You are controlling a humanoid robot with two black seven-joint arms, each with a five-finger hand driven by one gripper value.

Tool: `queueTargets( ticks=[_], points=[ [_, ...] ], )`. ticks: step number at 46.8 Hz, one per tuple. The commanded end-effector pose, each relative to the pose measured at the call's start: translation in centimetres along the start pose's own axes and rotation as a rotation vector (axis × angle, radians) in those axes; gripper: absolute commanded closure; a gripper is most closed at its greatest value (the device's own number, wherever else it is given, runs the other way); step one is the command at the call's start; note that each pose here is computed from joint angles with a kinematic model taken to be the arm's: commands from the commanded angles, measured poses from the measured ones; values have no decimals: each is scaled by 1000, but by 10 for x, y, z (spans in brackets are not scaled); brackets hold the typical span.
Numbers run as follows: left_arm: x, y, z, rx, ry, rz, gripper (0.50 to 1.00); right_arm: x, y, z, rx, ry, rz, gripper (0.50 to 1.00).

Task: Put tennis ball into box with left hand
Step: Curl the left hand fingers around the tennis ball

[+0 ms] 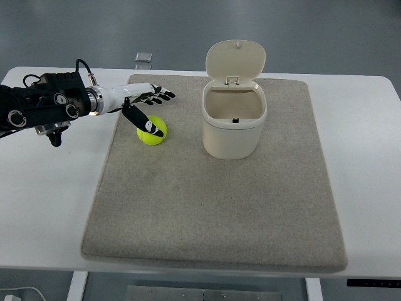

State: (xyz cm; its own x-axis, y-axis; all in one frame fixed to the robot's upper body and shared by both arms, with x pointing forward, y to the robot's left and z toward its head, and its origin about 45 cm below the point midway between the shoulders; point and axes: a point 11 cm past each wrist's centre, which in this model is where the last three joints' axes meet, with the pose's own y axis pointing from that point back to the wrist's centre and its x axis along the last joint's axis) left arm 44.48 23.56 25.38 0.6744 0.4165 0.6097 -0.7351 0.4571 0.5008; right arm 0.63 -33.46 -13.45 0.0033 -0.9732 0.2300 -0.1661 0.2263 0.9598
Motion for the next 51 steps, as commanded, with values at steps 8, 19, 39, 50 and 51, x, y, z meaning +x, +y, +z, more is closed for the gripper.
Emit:
queueTargets(
  ticks=[8,19,39,50,51],
  points=[
    [1,5,5,-11,-4,-6,553,0,0,0,-1,0,0,562],
    [3,10,1,8,-29,-12,555,0,0,0,-1,0,0,562],
    [-2,12,-7,29,-115,-35,557,0,0,0,0,0,0,562],
    [-4,12,-10,35,-176,-48,557,0,0,0,0,0,0,562],
    [-4,12,-10,35,-180,-47,557,0,0,0,0,0,0,562]
  ],
)
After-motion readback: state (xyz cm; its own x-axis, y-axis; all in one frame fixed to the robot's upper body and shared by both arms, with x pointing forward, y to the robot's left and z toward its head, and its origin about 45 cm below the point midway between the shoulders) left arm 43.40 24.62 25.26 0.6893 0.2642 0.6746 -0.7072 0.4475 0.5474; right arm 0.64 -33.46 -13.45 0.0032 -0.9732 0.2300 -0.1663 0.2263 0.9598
